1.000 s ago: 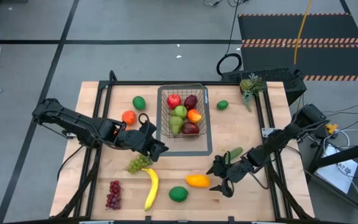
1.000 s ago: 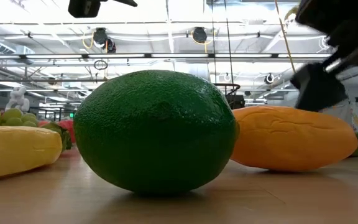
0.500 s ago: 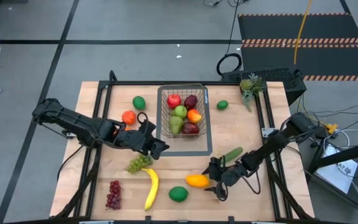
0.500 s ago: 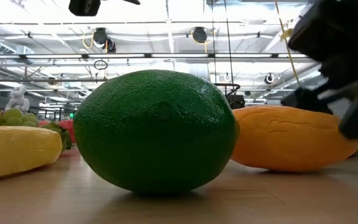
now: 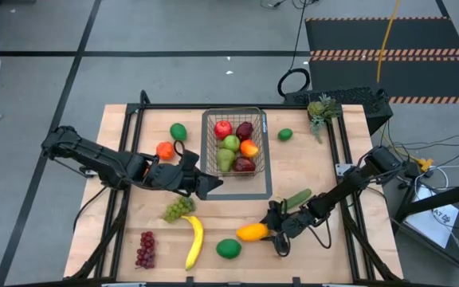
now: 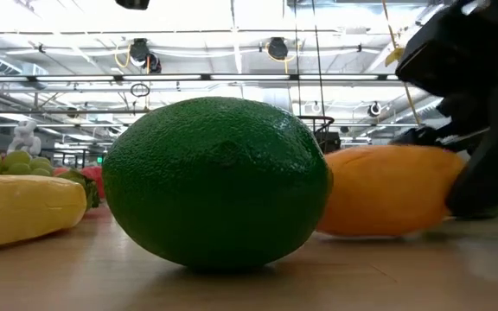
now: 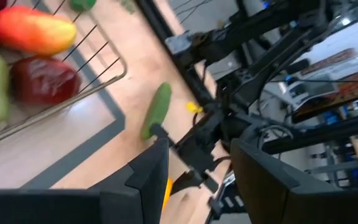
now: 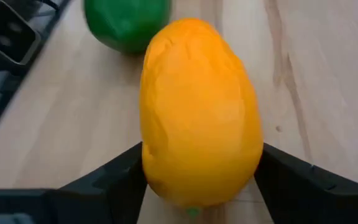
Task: Build produce basket
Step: Put the yellow mango into the gold wire basket
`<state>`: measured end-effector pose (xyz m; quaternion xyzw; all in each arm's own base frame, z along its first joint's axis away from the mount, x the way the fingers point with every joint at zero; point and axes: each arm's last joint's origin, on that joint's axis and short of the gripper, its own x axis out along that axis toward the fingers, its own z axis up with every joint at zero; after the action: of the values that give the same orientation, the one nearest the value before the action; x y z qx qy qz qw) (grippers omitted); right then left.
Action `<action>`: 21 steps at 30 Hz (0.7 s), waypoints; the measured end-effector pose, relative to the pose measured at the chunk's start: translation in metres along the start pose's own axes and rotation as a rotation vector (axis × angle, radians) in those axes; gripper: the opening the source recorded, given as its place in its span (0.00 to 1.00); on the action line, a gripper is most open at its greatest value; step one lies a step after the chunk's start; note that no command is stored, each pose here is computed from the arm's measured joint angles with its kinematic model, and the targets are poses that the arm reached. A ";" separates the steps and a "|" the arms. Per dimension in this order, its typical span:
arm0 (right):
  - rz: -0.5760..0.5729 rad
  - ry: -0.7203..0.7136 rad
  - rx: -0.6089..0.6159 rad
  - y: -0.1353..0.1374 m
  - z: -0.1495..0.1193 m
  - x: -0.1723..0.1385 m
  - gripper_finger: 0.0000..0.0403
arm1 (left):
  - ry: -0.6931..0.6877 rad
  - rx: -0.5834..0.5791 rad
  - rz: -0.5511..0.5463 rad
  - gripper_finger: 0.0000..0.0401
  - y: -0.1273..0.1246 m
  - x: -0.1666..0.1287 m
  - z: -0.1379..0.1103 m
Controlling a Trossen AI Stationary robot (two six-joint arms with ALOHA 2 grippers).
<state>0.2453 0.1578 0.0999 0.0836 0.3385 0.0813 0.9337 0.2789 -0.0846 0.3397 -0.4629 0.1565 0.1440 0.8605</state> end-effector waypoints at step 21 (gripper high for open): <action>0.084 -0.291 0.028 0.005 0.068 -0.090 0.60 | -0.049 0.051 -0.017 0.44 -0.006 -0.004 -0.005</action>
<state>0.2208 0.1370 0.2082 0.1215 0.1969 0.1026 0.9674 0.2770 -0.0925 0.3430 -0.4383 0.1348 0.1439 0.8769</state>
